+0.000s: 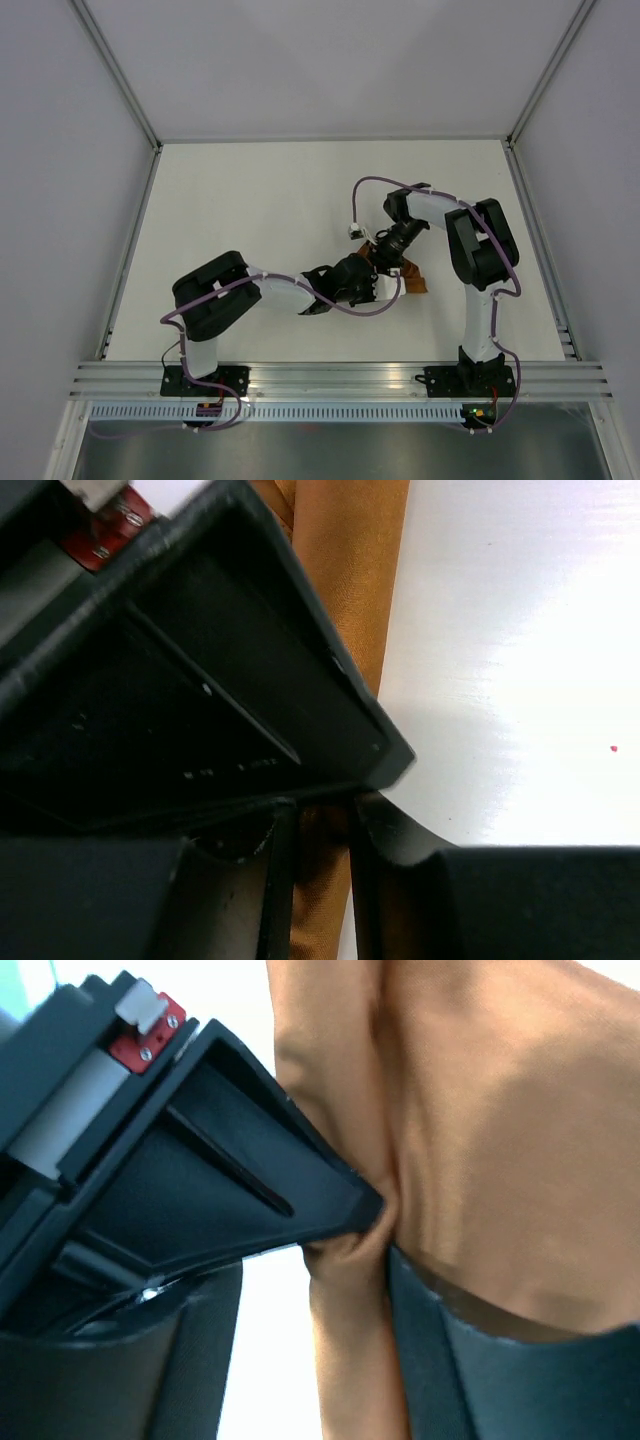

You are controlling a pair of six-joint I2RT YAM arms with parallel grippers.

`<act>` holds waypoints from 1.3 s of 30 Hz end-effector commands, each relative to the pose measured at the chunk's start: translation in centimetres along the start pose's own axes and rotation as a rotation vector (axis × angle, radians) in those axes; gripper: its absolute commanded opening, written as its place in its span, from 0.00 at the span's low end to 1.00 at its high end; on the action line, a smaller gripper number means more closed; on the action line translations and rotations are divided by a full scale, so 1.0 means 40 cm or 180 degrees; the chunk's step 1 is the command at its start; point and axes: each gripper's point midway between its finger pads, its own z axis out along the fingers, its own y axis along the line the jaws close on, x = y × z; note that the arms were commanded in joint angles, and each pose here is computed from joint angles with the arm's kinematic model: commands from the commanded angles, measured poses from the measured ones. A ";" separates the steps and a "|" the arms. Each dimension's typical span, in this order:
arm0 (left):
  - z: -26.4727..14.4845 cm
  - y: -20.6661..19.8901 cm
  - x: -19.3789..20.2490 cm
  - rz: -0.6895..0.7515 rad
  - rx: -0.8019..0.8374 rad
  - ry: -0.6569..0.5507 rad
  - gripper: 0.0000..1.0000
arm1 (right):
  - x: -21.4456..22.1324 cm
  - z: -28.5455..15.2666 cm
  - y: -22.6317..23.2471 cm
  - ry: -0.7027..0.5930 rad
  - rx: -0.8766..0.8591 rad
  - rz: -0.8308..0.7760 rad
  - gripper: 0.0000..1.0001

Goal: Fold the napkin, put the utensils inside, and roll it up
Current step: Roll the napkin at the center of the board.

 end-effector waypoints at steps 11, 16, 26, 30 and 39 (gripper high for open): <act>0.003 -0.075 0.082 -0.0641 0.0826 0.0322 0.02 | -0.116 -0.237 -0.072 -0.0715 0.1119 -0.0309 0.67; -0.002 -0.073 0.090 -0.0979 0.1061 0.0352 0.02 | -0.089 -0.343 -0.063 -0.1216 0.1529 -0.0284 0.66; -0.006 -0.073 0.104 -0.1673 0.1540 0.0462 0.02 | -0.023 -0.389 0.043 -0.1652 0.2803 -0.1132 0.73; -0.014 -0.083 0.100 -0.2066 0.1899 0.0494 0.02 | -0.003 -0.297 0.075 -0.1510 0.2964 -0.1481 0.77; -0.017 -0.091 0.120 -0.2657 0.2335 0.0658 0.02 | -0.004 -0.126 0.053 -0.0949 0.3048 -0.1913 0.76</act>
